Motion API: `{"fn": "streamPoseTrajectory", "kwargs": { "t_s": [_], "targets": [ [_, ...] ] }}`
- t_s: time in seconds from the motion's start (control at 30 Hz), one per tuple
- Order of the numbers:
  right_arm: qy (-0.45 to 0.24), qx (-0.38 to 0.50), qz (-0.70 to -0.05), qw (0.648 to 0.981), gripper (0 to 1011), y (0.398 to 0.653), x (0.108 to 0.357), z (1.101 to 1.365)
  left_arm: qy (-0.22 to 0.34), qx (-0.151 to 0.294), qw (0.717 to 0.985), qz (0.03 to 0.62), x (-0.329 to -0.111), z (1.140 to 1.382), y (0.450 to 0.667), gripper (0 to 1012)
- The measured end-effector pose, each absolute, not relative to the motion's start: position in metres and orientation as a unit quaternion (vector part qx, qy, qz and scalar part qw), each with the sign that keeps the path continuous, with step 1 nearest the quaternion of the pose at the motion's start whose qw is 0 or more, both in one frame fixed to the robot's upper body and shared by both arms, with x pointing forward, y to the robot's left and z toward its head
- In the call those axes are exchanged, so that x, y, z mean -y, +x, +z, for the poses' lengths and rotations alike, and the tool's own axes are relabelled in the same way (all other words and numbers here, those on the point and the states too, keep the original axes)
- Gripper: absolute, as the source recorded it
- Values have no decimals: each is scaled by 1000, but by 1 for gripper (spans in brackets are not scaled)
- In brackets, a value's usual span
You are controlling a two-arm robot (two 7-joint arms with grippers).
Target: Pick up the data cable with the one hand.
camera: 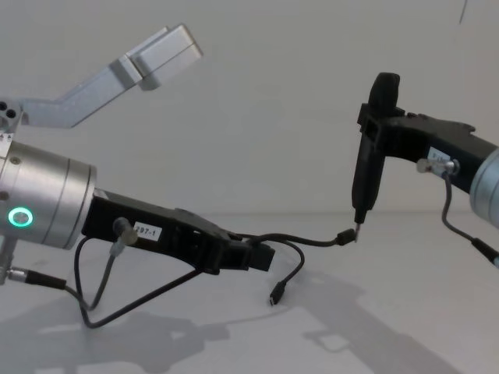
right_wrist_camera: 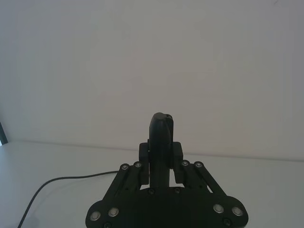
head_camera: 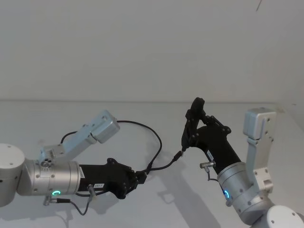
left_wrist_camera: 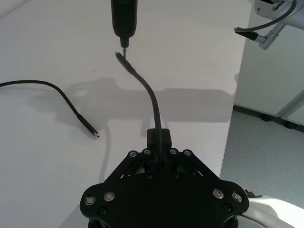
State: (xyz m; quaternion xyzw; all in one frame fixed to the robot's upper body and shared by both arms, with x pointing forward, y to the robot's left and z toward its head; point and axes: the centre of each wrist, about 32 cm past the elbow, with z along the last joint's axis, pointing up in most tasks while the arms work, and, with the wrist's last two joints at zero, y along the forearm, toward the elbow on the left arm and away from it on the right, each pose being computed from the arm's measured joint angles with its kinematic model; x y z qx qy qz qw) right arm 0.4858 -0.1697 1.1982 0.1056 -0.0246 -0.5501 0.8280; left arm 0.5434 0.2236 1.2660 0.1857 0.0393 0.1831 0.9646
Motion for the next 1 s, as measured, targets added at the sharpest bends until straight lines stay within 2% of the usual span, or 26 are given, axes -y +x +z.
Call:
{"fn": "streamPoseTrajectory", "kwargs": {
  "t_s": [1.0],
  "targets": [
    [102, 40, -559, 822, 279, 494, 169, 1195, 186, -39, 965, 183, -224, 1266, 543, 34]
  ]
}}
